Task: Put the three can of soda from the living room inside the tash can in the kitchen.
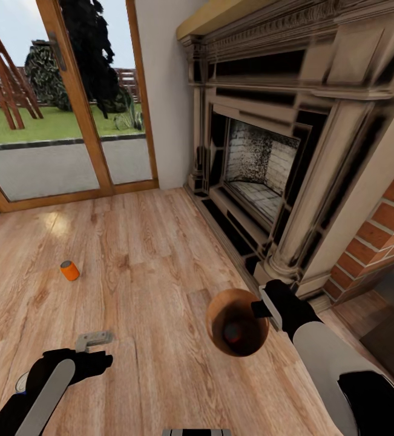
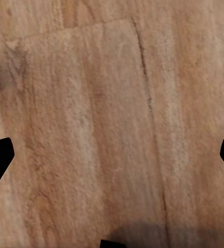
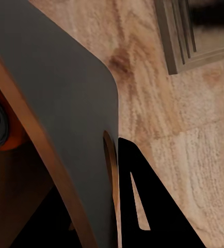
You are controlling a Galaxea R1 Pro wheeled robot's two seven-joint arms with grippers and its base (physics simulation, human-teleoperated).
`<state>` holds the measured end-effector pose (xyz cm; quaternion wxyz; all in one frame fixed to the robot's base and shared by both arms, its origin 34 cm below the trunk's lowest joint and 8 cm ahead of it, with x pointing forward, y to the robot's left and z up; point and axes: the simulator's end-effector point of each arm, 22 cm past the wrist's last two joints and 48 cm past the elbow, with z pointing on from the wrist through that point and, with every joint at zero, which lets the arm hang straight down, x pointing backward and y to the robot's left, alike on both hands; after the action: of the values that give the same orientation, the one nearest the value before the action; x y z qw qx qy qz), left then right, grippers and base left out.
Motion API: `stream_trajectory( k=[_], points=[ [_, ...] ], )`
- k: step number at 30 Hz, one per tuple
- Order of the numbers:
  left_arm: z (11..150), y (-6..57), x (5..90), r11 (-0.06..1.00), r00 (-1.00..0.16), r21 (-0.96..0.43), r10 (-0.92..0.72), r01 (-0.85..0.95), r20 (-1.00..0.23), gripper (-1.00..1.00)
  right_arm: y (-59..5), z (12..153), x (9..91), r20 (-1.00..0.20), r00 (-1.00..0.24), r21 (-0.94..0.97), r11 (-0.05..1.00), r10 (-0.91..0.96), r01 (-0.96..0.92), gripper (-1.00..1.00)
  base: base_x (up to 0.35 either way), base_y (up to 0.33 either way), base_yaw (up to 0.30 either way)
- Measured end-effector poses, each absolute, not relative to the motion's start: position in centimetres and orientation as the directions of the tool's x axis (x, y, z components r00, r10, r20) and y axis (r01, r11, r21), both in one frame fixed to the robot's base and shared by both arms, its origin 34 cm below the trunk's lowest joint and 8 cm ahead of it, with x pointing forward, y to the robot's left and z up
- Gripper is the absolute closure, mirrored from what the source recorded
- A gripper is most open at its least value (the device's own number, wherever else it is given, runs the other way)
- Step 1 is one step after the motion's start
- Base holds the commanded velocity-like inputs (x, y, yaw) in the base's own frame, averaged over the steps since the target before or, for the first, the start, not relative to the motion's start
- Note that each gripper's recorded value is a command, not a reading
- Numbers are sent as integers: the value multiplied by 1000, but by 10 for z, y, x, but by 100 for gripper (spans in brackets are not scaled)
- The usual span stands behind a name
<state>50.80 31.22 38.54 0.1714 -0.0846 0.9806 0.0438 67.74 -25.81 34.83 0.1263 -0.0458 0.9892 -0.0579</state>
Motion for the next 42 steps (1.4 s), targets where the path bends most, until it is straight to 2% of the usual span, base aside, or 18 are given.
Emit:
stream_trajectory(
  k=[12, 42],
  points=[
    [384, 310, 506, 982, -928, 52, -154, -182, -339, -100, -244, 343, 671, -233, -966, -110, 990, -112, -88, 100, -11, 44, 0],
    [385, 314, 505, 979, -929, 86, -146, -185, -340, -100, -228, 338, 664, -224, -967, -94, 990, -122, -103, 100, -122, 246, 0]
  ],
)
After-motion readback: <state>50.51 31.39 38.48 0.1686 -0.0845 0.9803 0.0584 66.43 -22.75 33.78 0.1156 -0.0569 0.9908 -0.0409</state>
